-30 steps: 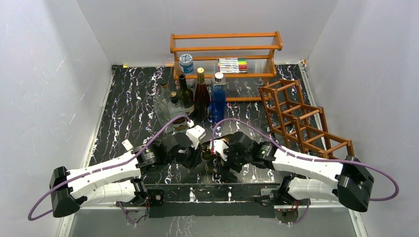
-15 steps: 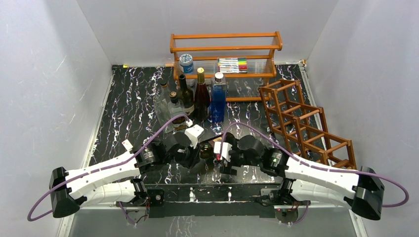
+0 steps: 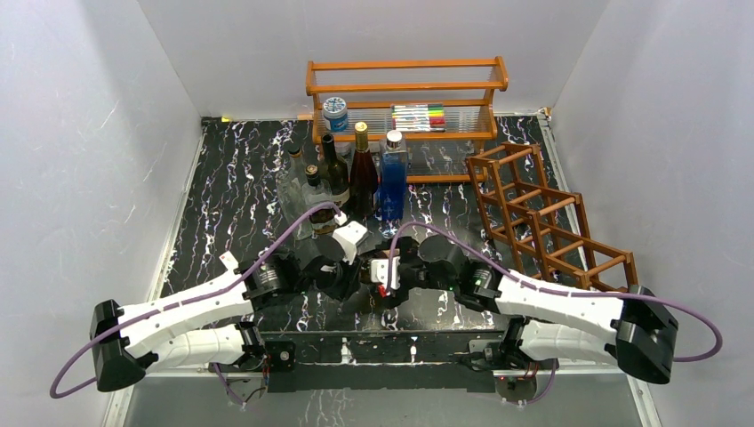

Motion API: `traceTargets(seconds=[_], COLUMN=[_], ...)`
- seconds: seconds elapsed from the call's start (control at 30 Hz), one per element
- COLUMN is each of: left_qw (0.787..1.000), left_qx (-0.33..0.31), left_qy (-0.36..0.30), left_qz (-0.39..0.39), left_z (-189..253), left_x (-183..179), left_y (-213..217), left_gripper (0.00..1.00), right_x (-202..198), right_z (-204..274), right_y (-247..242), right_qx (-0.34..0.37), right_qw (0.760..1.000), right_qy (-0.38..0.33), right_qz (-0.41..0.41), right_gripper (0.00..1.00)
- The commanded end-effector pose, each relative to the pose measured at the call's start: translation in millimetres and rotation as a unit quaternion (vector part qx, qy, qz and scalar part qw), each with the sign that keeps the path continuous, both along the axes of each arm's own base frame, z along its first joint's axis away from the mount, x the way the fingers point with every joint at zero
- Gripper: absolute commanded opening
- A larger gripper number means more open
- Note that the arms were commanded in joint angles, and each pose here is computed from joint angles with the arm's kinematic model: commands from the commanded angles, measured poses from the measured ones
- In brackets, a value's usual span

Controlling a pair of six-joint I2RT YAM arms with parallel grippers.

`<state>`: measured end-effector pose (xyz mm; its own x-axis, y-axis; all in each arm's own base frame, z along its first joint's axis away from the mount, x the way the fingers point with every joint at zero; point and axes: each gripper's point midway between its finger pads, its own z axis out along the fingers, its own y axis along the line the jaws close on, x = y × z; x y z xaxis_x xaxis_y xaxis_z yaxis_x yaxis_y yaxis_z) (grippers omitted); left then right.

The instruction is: Take the wine bottle off the wine rack

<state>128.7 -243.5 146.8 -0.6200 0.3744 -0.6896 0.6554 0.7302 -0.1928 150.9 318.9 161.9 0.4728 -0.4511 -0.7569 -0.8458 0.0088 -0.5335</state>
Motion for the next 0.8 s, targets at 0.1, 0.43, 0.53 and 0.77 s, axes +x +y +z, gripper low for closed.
traceTargets(seconds=[0.1,0.43,0.53,0.77], left_qw=[0.997,0.998,0.997,0.995], left_qx=[-0.067,-0.064,-0.065,-0.062], left_qy=[-0.015,-0.015,-0.026,-0.075], left_qz=[-0.016,-0.012,-0.008,-0.002], left_z=[44.4,47.7,51.7,73.8], left_x=[-1.2,-0.6,2.6,15.8], left_y=[-18.6,-16.8,-15.4,-9.6], left_gripper=[0.0,0.1,0.33,0.8], right_x=[5.7,22.8,18.2,20.6], right_z=[11.2,13.7,13.7,7.3], right_y=[31.8,34.0,29.1,16.0], right_qx=[0.045,0.079,0.102,0.148], right_qw=[0.998,0.997,0.994,0.982], right_qy=[-0.033,-0.023,0.017,0.094], right_qz=[0.039,-0.014,-0.025,-0.072], right_gripper=[0.98,0.72,0.54,0.29])
